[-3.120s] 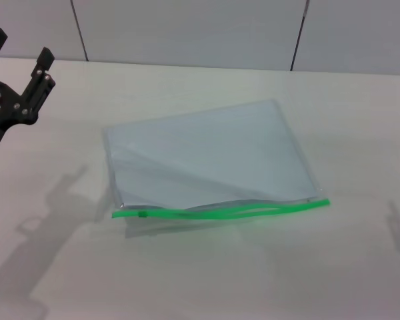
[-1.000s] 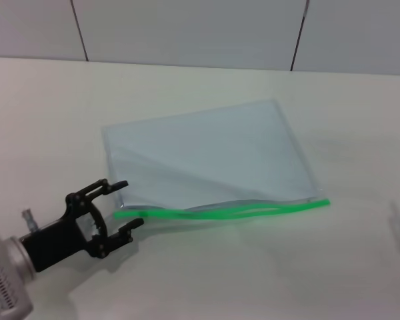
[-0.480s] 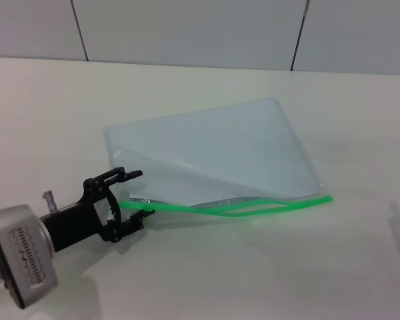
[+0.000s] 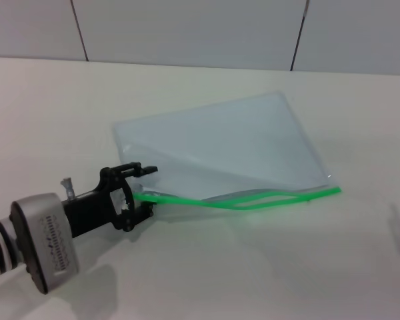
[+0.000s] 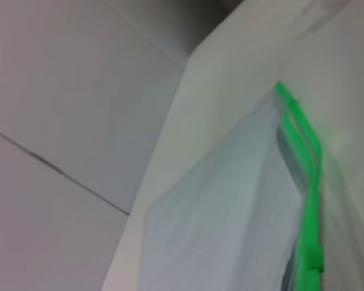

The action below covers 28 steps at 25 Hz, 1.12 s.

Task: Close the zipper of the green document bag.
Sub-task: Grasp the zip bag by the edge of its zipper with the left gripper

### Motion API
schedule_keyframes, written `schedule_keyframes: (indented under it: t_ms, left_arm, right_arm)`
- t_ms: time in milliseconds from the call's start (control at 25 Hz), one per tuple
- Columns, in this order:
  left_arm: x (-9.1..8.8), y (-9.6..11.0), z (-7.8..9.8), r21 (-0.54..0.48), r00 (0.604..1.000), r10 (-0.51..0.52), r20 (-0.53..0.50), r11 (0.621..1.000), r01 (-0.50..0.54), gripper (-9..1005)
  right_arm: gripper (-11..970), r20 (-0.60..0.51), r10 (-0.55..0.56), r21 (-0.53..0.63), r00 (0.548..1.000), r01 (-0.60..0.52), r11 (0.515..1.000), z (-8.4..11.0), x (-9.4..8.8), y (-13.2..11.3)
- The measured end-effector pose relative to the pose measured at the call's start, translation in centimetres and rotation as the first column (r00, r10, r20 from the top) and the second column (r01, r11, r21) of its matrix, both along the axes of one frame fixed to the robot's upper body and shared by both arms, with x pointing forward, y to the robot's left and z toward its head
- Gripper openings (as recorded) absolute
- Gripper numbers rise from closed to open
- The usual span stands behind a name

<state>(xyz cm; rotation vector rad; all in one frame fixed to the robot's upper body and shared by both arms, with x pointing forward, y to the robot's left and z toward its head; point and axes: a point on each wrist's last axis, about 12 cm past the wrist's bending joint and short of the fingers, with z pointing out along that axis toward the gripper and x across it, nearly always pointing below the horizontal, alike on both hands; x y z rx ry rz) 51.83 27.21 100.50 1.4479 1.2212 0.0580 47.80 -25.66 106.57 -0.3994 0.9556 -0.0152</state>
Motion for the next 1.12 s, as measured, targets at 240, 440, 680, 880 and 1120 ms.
schedule_keyframes:
  t_ms: [240, 440, 680, 880, 1120]
  left_arm:
    - [0.9, -0.7, 0.1, 0.032, 1.0, -0.013, 0.001, 0.999, 0.013, 512]
    - [1.3, -1.2, 0.4, 0.019, 1.0, -0.014, 0.024, 1.0, 0.014, 212]
    - [1.3, -1.3, 0.4, 0.024, 0.999, -0.018, 0.044, 1.0, 0.017, 109]
    - [1.3, -1.4, 0.5, 0.028, 0.998, -0.025, 0.055, 0.999, 0.023, 81]
    - [1.2, -1.4, 0.5, 0.048, 0.997, -0.038, 0.074, 0.998, 0.034, 54]
  right_arm:
    - [529, 0.018, 0.01, 0.004, 1.0, -0.01, 1.0, 0.2, -0.1, 0.1]
    - [529, 0.021, 0.012, 0.005, 1.0, -0.012, 1.0, 0.2, -0.2, 0.1]
    - [528, 0.021, 0.011, 0.005, 1.0, -0.011, 1.0, 0.2, -0.2, 0.1]
    - [528, 0.021, 0.01, 0.005, 1.0, -0.011, 1.0, 0.2, -0.2, 0.1]
    - [528, 0.02, 0.011, 0.005, 1.0, -0.011, 1.0, 0.2, -0.2, 0.1]
